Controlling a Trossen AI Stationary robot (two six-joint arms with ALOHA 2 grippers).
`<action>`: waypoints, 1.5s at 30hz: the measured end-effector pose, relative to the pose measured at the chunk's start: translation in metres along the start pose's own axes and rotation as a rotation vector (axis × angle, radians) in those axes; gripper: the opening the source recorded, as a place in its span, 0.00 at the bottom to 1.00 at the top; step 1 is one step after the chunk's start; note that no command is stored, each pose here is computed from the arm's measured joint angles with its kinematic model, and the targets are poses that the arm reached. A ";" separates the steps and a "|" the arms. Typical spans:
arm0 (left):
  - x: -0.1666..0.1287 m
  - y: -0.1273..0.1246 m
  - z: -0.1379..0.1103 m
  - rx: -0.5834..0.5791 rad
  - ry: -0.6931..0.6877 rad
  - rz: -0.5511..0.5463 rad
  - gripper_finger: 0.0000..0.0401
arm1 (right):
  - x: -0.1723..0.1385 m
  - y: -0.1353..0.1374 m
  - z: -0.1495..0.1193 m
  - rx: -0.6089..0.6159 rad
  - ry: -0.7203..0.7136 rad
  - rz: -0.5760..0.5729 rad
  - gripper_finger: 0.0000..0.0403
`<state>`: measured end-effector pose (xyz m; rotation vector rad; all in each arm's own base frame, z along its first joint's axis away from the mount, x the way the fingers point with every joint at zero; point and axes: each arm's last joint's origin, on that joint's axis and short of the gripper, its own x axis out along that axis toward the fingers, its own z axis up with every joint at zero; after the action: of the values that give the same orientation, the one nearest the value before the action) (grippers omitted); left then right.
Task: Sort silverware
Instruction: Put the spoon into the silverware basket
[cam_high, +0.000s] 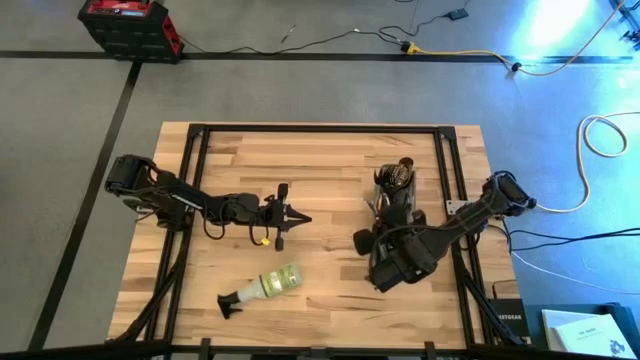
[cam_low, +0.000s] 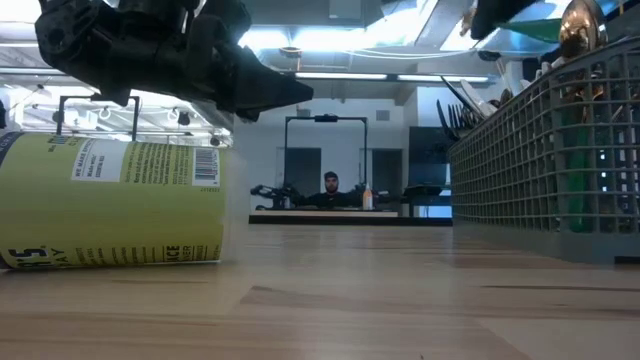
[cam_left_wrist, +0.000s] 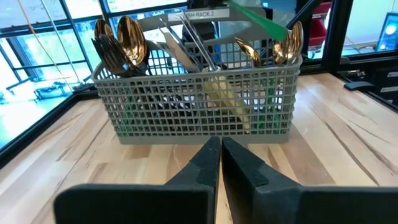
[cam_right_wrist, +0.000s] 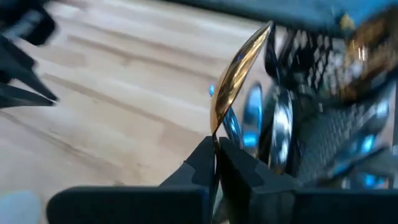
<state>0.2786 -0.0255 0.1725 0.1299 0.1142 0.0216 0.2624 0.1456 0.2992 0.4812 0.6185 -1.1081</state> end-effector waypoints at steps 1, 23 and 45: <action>0.000 0.000 0.000 0.005 0.000 0.000 0.00 | -0.002 0.000 -0.001 -0.024 -0.032 0.014 0.00; 0.006 -0.002 -0.021 0.130 0.102 -0.015 0.00 | 0.006 -0.038 -0.080 -0.058 -0.452 0.244 0.00; 0.008 0.007 -0.014 0.065 0.014 -0.034 0.00 | -0.003 -0.070 -0.119 -0.361 -0.629 0.412 0.10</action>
<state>0.2846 -0.0169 0.1584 0.1923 0.1316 -0.0155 0.1710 0.1975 0.2097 -0.0654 0.1411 -0.6747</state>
